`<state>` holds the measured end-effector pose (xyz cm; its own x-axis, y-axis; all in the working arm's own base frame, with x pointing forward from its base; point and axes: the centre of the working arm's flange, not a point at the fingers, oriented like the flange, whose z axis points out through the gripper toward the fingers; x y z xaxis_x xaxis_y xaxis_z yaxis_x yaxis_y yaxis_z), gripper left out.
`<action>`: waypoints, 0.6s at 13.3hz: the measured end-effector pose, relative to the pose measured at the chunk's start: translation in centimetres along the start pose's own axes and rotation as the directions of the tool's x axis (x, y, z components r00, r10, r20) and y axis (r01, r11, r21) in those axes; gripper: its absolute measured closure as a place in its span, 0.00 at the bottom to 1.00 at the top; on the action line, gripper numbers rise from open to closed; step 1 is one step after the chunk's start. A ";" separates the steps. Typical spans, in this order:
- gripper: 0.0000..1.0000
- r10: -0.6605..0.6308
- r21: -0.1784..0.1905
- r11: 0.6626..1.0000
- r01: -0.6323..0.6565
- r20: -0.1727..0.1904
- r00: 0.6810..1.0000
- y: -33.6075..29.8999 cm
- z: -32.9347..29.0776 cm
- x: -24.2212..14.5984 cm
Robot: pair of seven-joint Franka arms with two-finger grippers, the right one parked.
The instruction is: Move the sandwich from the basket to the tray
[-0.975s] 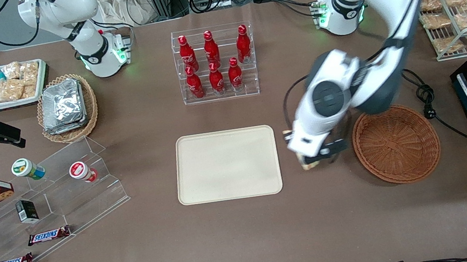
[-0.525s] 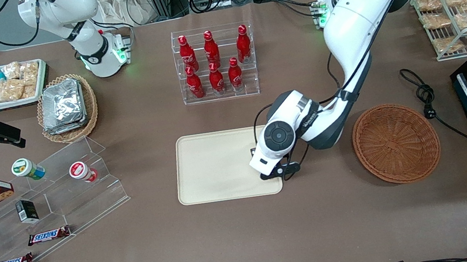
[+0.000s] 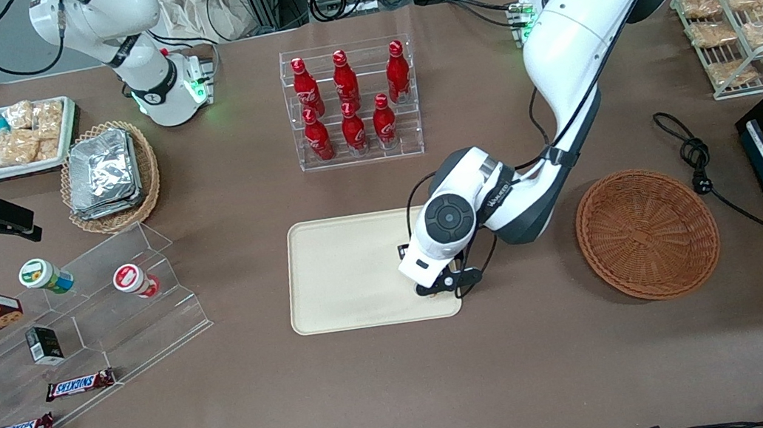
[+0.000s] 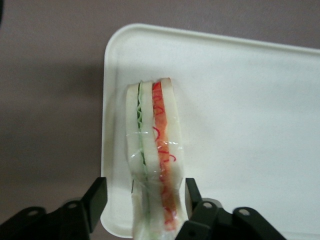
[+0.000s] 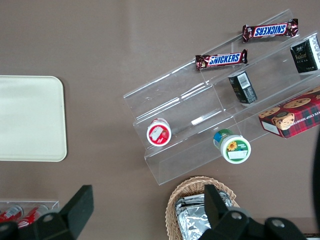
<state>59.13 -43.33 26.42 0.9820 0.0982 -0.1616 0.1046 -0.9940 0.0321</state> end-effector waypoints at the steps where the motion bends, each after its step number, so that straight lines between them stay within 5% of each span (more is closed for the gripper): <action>1: 0.12 -0.002 0.029 1.000 0.001 0.009 1.000 -0.4 -1.5 -0.3; 2: 0.01 -0.004 0.077 0.997 0.002 0.025 1.000 -1.0 -3.7 -0.9; 4: 0.00 -0.038 0.179 0.983 0.032 0.030 0.999 -3.7 -9.4 -2.1; 8: 0.00 -0.179 0.166 0.970 0.176 0.001 0.984 -13.2 -17.4 -1.5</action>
<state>59.03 -29.52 43.44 0.9471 0.2746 -0.1661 0.2486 -0.9550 -0.1616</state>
